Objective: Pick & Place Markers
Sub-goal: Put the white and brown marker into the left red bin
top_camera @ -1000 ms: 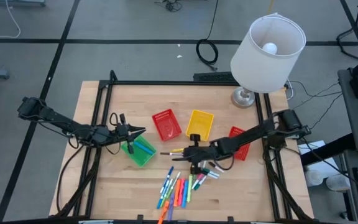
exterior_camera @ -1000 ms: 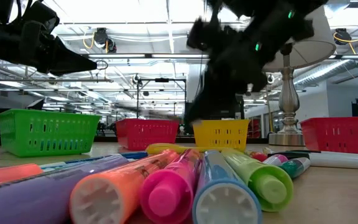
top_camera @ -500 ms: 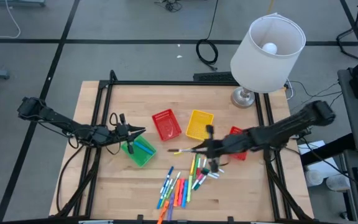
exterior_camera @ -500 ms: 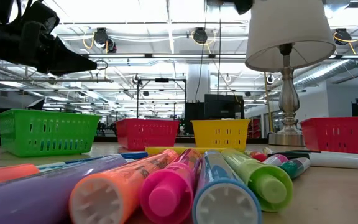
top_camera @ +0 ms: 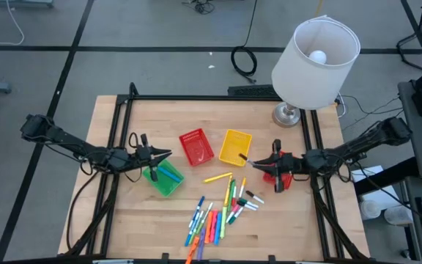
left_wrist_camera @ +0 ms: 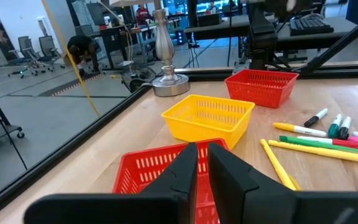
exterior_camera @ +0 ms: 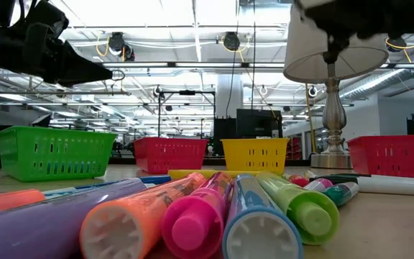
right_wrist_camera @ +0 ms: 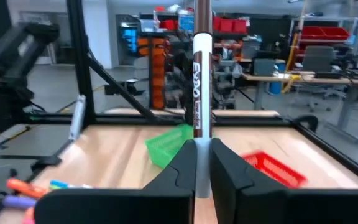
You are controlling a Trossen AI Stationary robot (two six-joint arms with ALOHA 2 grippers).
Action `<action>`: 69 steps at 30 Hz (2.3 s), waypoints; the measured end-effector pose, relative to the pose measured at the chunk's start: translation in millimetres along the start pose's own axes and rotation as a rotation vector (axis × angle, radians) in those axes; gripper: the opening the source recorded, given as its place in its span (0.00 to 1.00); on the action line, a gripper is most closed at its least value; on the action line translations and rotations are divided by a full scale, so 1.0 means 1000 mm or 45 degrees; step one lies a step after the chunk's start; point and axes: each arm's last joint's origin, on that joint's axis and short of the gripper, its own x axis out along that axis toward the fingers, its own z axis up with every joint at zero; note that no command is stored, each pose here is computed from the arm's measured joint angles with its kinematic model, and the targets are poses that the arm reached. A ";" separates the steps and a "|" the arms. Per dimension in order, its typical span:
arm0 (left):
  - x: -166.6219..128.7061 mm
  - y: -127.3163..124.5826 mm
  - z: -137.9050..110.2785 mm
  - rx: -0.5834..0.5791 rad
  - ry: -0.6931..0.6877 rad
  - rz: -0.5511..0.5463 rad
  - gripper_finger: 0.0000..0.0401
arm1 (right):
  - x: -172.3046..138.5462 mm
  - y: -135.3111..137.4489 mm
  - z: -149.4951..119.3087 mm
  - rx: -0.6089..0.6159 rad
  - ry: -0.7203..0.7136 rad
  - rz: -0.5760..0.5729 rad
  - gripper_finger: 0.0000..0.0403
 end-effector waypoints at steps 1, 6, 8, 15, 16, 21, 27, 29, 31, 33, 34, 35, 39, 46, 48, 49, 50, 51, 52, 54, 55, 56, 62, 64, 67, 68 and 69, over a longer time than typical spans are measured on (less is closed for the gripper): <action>0.000 0.000 0.000 -0.001 -0.003 0.000 0.12 | -0.003 -0.001 -0.006 0.000 0.005 -0.016 0.03; 0.000 0.000 0.001 0.011 -0.009 0.000 0.12 | -0.008 -0.007 -0.020 -0.004 0.011 -0.042 0.03; 0.000 0.000 0.001 0.010 -0.009 0.001 0.12 | -0.008 -0.009 -0.021 -0.006 0.020 -0.057 0.03; 0.000 0.000 0.001 0.010 -0.009 0.001 0.12 | -0.007 -0.014 -0.021 -0.007 0.019 -0.092 0.03; 0.000 0.000 0.001 0.010 -0.009 0.001 0.12 | -0.007 -0.015 -0.021 -0.008 0.020 -0.095 0.03; 0.000 0.000 0.001 0.009 -0.009 0.001 0.12 | -0.007 -0.015 -0.022 -0.022 0.029 -0.098 0.03; 0.000 0.000 0.001 0.004 -0.009 0.001 0.12 | -0.005 -0.015 -0.025 -0.029 0.048 -0.098 0.03; 0.000 0.000 0.001 -0.006 -0.009 0.001 0.12 | -0.004 -0.014 -0.025 -0.028 0.039 -0.098 0.03; 0.000 0.000 0.001 -0.008 -0.009 0.001 0.12 | -0.003 -0.014 -0.025 -0.026 0.032 -0.098 0.03; 0.000 0.000 0.001 -0.008 -0.009 0.001 0.12 | 0.000 -0.013 -0.023 -0.031 0.045 -0.098 0.03; 0.000 0.000 0.001 -0.008 -0.009 0.001 0.12 | 0.003 -0.013 -0.023 -0.036 0.064 -0.098 0.03; 0.000 0.000 0.001 -0.008 -0.009 0.001 0.12 | 0.006 -0.012 -0.022 -0.038 0.089 -0.102 0.03; 0.000 0.000 0.003 -0.022 -0.034 0.002 0.12 | 0.026 -0.006 -0.015 -0.021 0.199 -0.113 0.03; -0.001 0.001 0.012 -0.094 -0.134 0.007 0.12 | 0.074 0.006 -0.004 -0.068 0.376 -0.215 0.03; -0.001 0.001 0.015 -0.113 -0.173 0.009 0.12 | 0.090 0.009 0.001 -0.078 0.419 -0.224 0.03; -0.001 0.002 0.017 -0.107 -0.197 0.012 0.12 | 0.099 0.010 0.003 -0.082 0.435 -0.226 0.03; -0.002 0.002 0.020 -0.084 -0.223 0.017 0.12 | 0.107 0.011 0.005 -0.091 0.459 -0.231 0.03; -0.002 0.003 0.022 -0.056 -0.249 0.024 0.12 | 0.115 0.012 0.009 -0.096 0.474 -0.237 0.03; -0.003 0.003 0.024 -0.028 -0.272 0.032 0.12 | 0.123 0.012 0.012 -0.102 0.489 -0.244 0.03; -0.003 0.004 0.026 0.005 -0.301 0.041 0.12 | 0.140 0.014 0.020 -0.129 0.513 -0.249 0.03; -0.003 0.004 0.027 0.011 -0.306 0.043 0.12 | 0.148 0.015 0.025 -0.134 0.509 -0.254 0.03; -0.003 0.004 0.027 0.014 -0.307 0.044 0.12 | 0.157 0.015 0.029 -0.131 0.497 -0.260 0.03; -0.003 0.004 0.027 0.025 -0.308 0.046 0.12 | 0.202 -0.001 0.040 0.021 0.532 -0.386 0.03; -0.004 0.004 0.028 0.071 -0.314 0.054 0.12 | 0.212 -0.008 0.031 0.087 0.604 -0.439 0.03; -0.004 0.005 0.029 0.181 -0.322 0.092 0.12 | 0.222 -0.018 0.012 0.151 0.695 -0.510 0.03; -0.004 0.006 0.030 0.206 -0.329 0.122 0.12 | 0.224 -0.021 0.005 0.166 0.716 -0.529 0.03; -0.005 0.007 0.032 0.222 -0.338 0.157 0.12 | 0.226 -0.025 -0.002 0.183 0.737 -0.552 0.03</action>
